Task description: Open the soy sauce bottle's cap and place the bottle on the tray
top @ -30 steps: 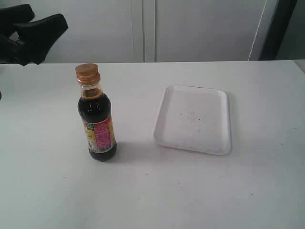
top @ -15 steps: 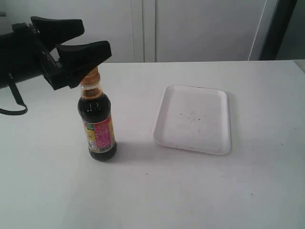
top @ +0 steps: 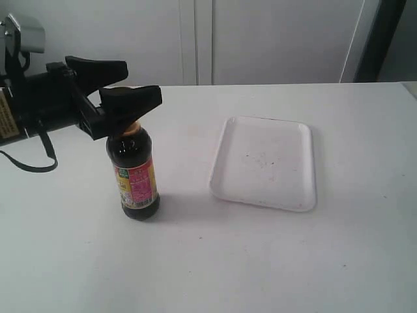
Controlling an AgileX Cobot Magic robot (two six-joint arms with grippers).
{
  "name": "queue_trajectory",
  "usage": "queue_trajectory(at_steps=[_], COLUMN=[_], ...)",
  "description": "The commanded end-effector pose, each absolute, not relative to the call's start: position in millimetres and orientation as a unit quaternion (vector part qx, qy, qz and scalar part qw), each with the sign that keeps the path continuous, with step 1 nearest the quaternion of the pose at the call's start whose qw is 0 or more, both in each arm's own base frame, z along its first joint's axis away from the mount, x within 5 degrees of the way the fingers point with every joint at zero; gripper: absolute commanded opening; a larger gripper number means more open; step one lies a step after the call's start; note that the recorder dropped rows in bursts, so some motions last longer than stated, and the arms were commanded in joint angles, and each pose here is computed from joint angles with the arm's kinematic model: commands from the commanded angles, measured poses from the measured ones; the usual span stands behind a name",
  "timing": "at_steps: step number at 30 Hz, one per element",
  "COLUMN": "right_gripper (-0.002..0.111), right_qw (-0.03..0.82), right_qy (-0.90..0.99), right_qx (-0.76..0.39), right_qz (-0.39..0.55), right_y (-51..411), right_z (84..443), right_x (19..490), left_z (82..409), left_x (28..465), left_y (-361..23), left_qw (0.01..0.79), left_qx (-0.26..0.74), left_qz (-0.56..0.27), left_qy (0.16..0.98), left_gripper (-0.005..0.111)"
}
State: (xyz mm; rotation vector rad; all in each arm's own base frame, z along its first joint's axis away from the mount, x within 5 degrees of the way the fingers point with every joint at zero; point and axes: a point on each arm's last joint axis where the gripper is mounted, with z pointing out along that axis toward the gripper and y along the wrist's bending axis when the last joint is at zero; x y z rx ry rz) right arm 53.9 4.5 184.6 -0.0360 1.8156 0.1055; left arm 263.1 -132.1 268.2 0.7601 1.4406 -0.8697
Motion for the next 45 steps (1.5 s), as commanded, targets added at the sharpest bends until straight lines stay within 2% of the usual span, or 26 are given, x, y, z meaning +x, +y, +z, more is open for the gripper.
queue_trajectory(at_steps=[1,13,33,45], right_gripper=[0.000,0.000,0.000,0.000], right_qw=[0.618,0.618,0.618,0.618], right_qy=[0.785,0.785,0.785,0.785], right_qx=[-0.014,-0.014,-0.014,-0.014], right_qz=[0.046,0.046,0.046,0.046], right_y=[4,4,4,4], right_z=[184,184,184,184], right_x=[54,54,54,54], left_z=[271,247,206,160], left_x=[263,252,255,268], left_y=[-134,-127,-125,-126], left_qw=[0.612,0.624,0.595,0.553], left_qx=[0.339,0.351,0.338,0.329], left_qz=[-0.377,-0.332,-0.316,-0.307], left_qy=[0.607,0.614,0.657,0.702], left_gripper=[0.105,0.105,0.105,0.105])
